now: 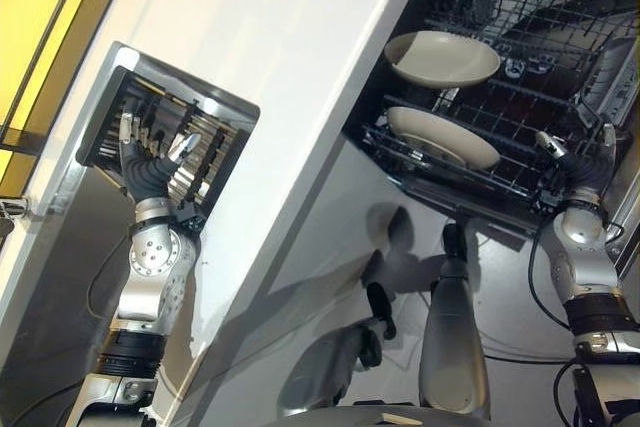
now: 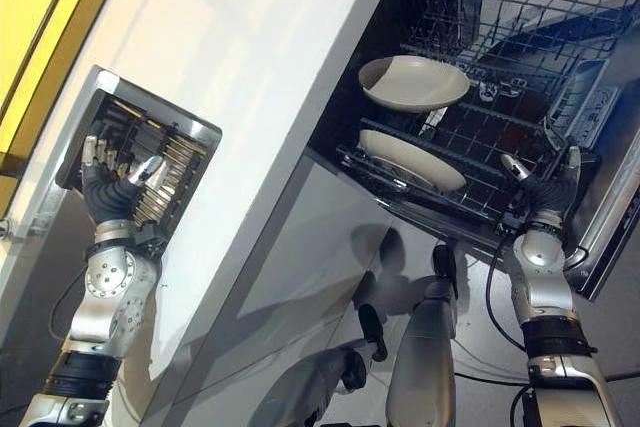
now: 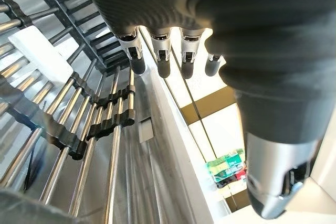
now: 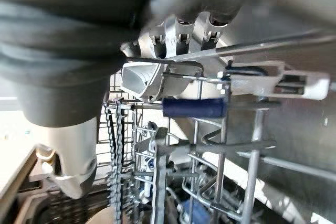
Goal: Pick up plates and place into dishwasher.
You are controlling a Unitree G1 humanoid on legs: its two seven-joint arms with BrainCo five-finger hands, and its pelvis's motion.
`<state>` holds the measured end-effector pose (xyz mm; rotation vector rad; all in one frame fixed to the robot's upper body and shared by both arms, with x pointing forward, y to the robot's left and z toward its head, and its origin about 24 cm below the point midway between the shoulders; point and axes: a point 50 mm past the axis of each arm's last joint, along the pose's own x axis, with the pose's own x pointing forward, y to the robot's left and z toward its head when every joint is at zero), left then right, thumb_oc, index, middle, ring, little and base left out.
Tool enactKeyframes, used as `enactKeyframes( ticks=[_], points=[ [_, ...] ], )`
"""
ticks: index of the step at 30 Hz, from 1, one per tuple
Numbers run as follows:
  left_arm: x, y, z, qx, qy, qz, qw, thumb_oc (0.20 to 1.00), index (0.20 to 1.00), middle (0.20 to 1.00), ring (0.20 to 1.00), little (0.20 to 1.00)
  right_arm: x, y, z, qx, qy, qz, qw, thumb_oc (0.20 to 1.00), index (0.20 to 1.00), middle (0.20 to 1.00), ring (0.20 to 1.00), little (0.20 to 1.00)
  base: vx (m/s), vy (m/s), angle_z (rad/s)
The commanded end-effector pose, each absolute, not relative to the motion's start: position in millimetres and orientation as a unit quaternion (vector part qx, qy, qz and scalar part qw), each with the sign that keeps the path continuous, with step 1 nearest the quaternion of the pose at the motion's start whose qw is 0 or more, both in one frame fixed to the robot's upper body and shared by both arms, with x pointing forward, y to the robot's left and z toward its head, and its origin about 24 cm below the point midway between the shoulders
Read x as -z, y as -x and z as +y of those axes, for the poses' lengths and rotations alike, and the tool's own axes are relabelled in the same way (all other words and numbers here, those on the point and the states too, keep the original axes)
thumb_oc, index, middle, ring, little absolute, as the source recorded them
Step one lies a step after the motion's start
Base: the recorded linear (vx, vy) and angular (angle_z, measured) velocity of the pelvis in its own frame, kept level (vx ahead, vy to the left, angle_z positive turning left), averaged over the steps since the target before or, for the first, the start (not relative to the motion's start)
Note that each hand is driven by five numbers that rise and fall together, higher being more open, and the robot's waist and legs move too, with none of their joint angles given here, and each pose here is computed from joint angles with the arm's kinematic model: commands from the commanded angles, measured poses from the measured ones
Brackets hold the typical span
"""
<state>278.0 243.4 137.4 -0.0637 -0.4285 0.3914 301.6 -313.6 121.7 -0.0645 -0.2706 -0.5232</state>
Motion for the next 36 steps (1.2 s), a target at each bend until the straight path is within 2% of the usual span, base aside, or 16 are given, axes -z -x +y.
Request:
enactKeyframes(
  ticks=[1, 8, 12, 27, 36],
  points=[
    [-157.1, -278.8, 240.3, -0.186, 0.033, -0.258, 0.948, 1.0, 1.0, 1.0, 1.0, 1.0, -169.6, -333.6, -243.0, 0.048, 0.057, -0.234, 0.969, 1.0, 1.0, 1.0, 1.0, 1.0, 0.04, 0.045, 0.0],
    [-151.4, -279.8, 231.0, -0.167, 0.04, -0.243, 0.955, 1.0, 1.0, 1.0, 1.0, 1.0, -188.7, -353.4, -198.6, -0.013, 0.086, -0.238, 0.967, 1.0, 1.0, 1.0, 1.0, 1.0, 0.09, 0.105, 0.03],
    [-143.7, -276.3, 228.8, -0.156, 0.044, -0.228, 0.96, 1.0, 1.0, 1.0, 1.0, 1.0, -195.5, -358.5, -187.3, -0.017, 0.095, -0.234, 0.967, 1.0, 1.0, 1.0, 1.0, 1.0, 0.12, 0.145, 0.16],
    [-123.9, -265.7, 233.9, -0.133, 0.046, -0.188, 0.972, 1.0, 1.0, 1.0, 1.0, 1.0, -216.0, -368.9, -197.2, 0.013, 0.101, -0.23, 0.968, 1.0, 1.0, 1.0, 1.0, 1.0, 0.07, 0.113, 0.26],
    [-117.0, -257.9, 239.0, -0.132, 0.039, -0.183, 0.973, 1.0, 1.0, 1.0, 1.0, 1.0, -226.2, -377.8, -185.4, -0.017, 0.073, -0.24, 0.968, 1.0, 1.0, 1.0, 1.0, 1.0, 0.05, 0.021, 0.2]
  ],
)
